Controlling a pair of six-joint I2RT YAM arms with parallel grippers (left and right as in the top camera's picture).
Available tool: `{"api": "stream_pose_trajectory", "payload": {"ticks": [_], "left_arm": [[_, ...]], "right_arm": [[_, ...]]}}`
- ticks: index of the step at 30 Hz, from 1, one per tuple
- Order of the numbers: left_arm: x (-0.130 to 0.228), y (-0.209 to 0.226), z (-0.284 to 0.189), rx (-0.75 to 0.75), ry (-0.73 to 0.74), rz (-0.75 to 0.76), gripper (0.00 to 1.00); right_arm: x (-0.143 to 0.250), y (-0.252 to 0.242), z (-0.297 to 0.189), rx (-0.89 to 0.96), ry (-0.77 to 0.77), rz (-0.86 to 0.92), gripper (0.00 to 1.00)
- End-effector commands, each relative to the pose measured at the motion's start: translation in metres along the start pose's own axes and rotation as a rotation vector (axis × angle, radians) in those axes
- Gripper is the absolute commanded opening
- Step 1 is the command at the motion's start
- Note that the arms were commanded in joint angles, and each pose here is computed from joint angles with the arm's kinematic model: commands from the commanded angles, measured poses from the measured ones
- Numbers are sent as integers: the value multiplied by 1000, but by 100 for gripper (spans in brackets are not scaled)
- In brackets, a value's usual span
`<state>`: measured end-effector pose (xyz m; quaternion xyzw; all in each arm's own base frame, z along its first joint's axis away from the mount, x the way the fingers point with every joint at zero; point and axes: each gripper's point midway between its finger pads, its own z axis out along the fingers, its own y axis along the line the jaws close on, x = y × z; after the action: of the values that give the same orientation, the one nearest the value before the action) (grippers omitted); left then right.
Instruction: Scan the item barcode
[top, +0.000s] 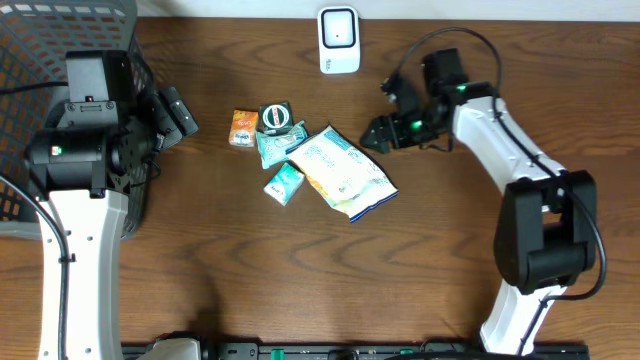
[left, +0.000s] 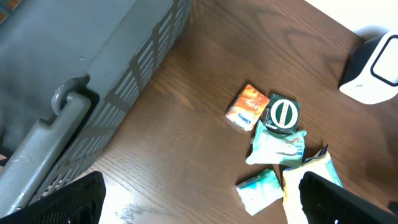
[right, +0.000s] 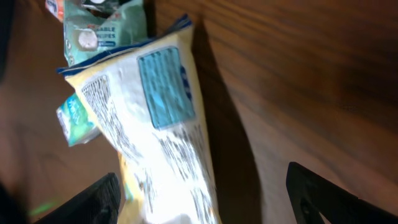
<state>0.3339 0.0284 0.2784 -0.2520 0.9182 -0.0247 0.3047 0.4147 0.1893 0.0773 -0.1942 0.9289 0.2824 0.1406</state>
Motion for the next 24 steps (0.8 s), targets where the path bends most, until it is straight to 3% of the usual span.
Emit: {"api": "stream_pose_trajectory", "payload": {"ticks": [1, 10, 12, 16, 17, 18, 24], "left_arm": [[-1, 2, -2, -5, -7, -13, 98], [-1, 2, -2, -5, -7, -13, 98], [-1, 2, -2, -5, -7, -13, 98], [-1, 2, -2, -5, -7, -13, 98], [-1, 2, -2, -5, -7, -13, 98], [-1, 2, -2, -5, -7, -13, 98], [-1, 2, -2, -5, -7, -13, 98]], "right_arm": [[10, 8, 31, 5, 48, -82, 80], [44, 20, 88, -33, 181, -94, 77], [54, 23, 94, -42, 219, -85, 65], [65, 29, 97, -55, 262, -75, 20], [64, 31, 95, -62, 261, -73, 4], [64, 32, 95, -68, 259, -61, 1], [40, 29, 69, -70, 177, 14, 1]]}}
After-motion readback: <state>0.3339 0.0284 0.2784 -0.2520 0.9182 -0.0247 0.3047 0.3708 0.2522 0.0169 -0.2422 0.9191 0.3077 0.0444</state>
